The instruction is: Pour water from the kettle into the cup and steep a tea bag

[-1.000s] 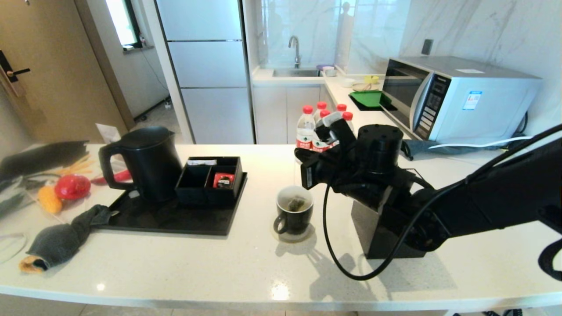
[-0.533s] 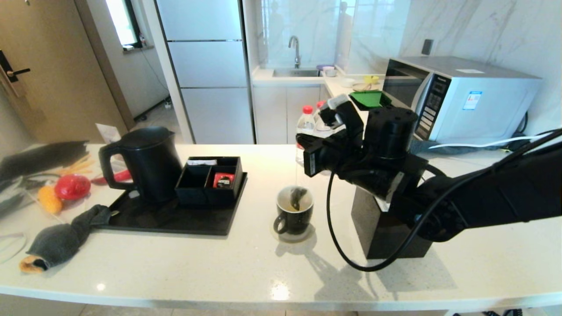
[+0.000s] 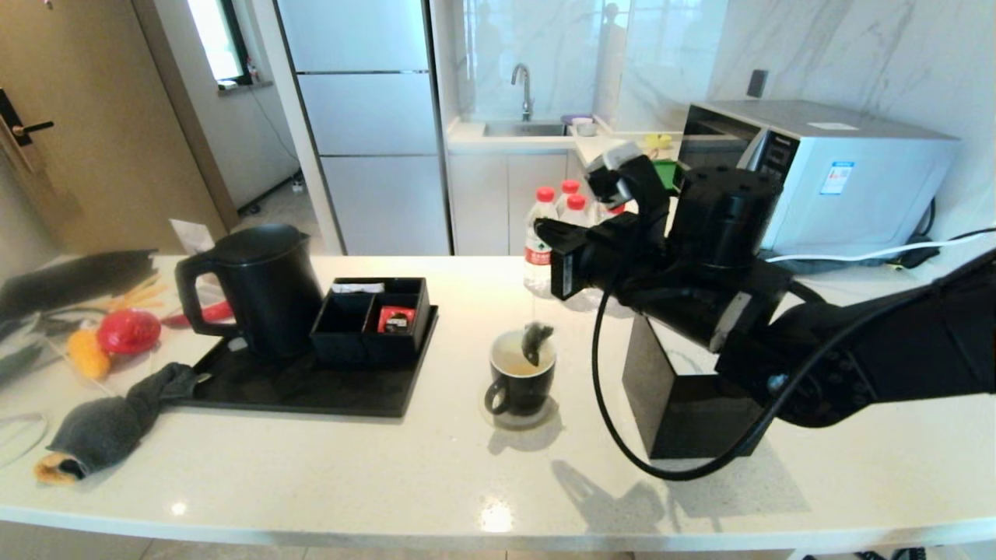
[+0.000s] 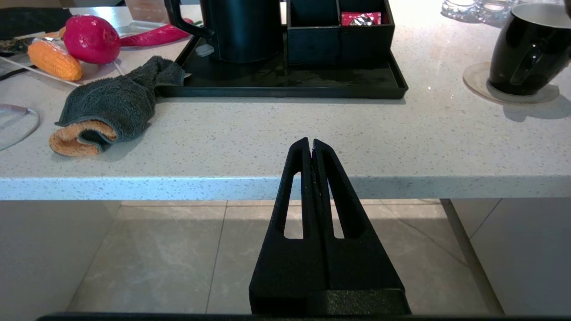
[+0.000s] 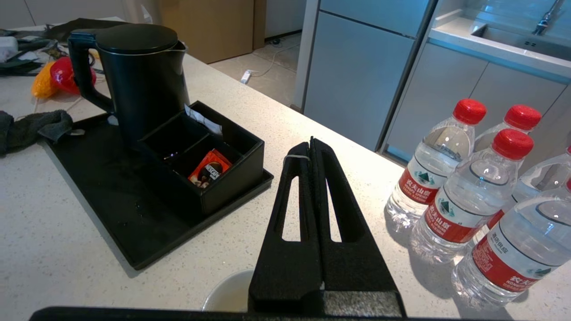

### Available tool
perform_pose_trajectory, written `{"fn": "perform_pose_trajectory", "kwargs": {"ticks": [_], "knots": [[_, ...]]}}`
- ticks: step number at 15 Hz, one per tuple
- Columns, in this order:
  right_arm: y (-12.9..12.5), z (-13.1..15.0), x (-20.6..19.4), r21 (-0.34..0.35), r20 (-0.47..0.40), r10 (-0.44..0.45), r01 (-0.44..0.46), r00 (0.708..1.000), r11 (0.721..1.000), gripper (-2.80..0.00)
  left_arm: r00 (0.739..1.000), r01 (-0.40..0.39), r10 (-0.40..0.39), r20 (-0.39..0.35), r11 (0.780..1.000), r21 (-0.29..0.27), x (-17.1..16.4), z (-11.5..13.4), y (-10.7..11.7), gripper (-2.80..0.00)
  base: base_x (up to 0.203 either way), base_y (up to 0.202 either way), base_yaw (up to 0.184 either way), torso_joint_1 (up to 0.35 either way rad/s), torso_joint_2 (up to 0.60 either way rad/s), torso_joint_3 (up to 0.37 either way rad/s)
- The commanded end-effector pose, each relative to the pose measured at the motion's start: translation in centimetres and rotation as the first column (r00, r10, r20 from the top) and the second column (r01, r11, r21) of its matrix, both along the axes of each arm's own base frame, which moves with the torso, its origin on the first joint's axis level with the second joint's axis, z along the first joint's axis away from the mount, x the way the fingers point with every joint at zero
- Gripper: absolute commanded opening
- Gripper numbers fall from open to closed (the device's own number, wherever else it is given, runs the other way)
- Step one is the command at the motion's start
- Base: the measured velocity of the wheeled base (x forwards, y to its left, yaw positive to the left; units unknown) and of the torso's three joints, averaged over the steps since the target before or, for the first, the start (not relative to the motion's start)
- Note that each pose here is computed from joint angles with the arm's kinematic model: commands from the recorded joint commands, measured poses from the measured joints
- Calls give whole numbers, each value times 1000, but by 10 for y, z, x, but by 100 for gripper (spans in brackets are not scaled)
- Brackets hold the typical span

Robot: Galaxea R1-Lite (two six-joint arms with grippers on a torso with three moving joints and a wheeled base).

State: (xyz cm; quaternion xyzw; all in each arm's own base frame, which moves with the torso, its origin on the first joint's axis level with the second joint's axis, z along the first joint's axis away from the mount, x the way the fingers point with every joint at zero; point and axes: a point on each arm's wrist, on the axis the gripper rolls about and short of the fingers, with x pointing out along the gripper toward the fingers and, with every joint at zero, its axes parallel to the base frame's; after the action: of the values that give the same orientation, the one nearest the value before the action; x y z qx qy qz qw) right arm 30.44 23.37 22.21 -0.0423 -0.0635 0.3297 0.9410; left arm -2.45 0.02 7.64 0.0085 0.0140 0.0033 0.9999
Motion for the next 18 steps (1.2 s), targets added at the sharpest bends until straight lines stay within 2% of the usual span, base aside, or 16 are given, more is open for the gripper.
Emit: {"fn": "perform_pose_trajectory", "kwargs": {"ticks": [1,6,10,13,18], "knots": [[-2,2,-4,2,5,3,-3,1000,1000,-280,1000,-1,1,0,1000,0,0,0,0,-280,0,0,0,0,0,0],[1,-2,-3,-10,-10,9,-9,1000,1000,-280,1000,-1,1,0,1000,0,0,0,0,-280,0,0,0,0,0,0],[12,-17,-4,-31,-37,32,-33,999,999,-280,1000,-1,1,0,1000,0,0,0,0,-280,0,0,0,0,0,0],[18,-34,-1,-59,-67,36,-40,997,997,-280,1000,-1,1,0,1000,0,0,0,0,-280,0,0,0,0,0,0],[13,-73,-8,-103,-126,33,-46,992,994,-280,1000,-1,1,0,1000,0,0,0,0,-280,0,0,0,0,0,0]]}}
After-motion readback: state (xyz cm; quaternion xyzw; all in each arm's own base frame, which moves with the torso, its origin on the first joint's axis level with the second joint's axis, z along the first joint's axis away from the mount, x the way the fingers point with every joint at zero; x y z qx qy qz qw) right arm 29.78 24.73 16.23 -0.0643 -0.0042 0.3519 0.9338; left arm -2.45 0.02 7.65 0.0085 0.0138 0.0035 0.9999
